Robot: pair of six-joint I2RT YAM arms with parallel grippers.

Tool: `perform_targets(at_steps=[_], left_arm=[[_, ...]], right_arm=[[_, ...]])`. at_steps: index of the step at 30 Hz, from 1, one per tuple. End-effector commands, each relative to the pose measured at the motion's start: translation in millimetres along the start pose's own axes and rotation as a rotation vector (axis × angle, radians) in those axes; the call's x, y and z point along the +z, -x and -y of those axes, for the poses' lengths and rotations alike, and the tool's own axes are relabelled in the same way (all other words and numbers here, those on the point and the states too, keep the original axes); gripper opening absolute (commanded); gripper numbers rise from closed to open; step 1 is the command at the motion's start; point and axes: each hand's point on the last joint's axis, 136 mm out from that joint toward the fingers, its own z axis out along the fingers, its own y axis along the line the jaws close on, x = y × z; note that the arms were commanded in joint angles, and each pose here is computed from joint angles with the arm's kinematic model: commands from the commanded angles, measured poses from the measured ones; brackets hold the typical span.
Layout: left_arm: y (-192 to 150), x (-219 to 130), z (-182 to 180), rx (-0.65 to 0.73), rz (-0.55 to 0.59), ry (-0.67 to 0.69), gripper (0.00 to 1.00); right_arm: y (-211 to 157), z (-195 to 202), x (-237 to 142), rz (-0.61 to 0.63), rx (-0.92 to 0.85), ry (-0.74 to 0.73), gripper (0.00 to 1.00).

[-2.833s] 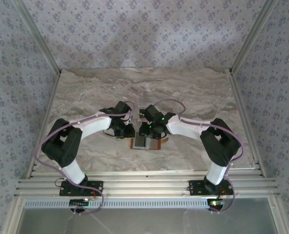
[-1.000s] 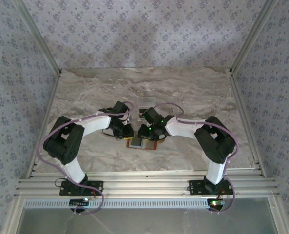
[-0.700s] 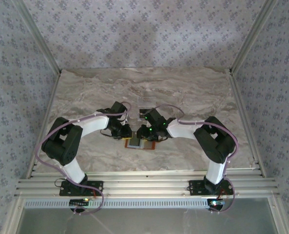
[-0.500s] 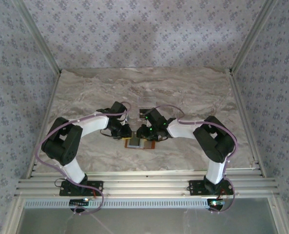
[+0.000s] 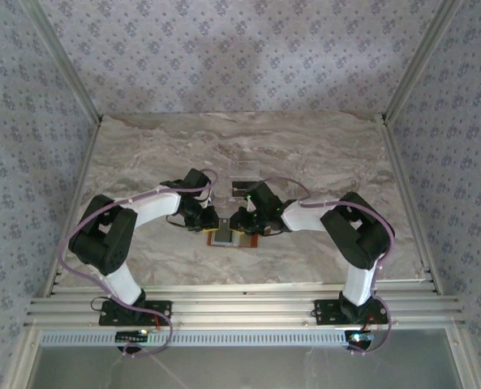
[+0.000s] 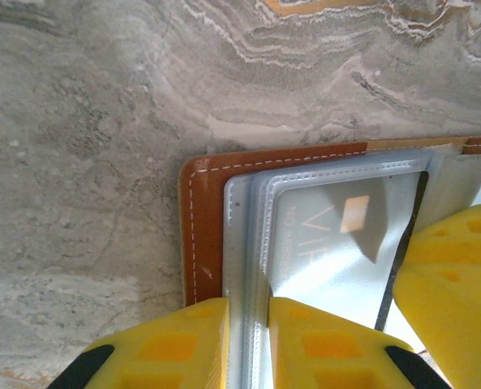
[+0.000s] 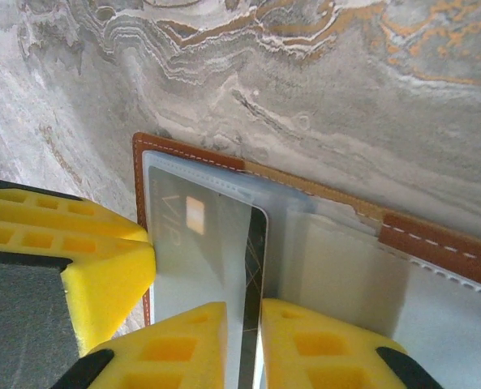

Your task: Take the credit cards out of the card holder

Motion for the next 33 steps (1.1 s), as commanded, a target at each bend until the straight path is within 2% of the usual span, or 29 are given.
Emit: perform_targets(at_steps=[1, 18, 33], left_arm=[[-15.2, 5.9, -26.8, -0.025, -0.041, 0.099, 0.2], [-15.7, 6.9, -28.6, -0.027, -0.042, 0.107, 0.2], [-18.1, 8.8, -34.5, -0.041, -0.047, 0.122, 0.2]], right_arm=[[-7.1, 3.4, 4.0, -0.022, 0.013, 0.013, 0.17], [-4.7, 8.2, -4.4, 0.01, 0.014, -0.005, 0.0], [-4.9, 10.0, -13.2, 0.027, 0.026, -0.009, 0.0]])
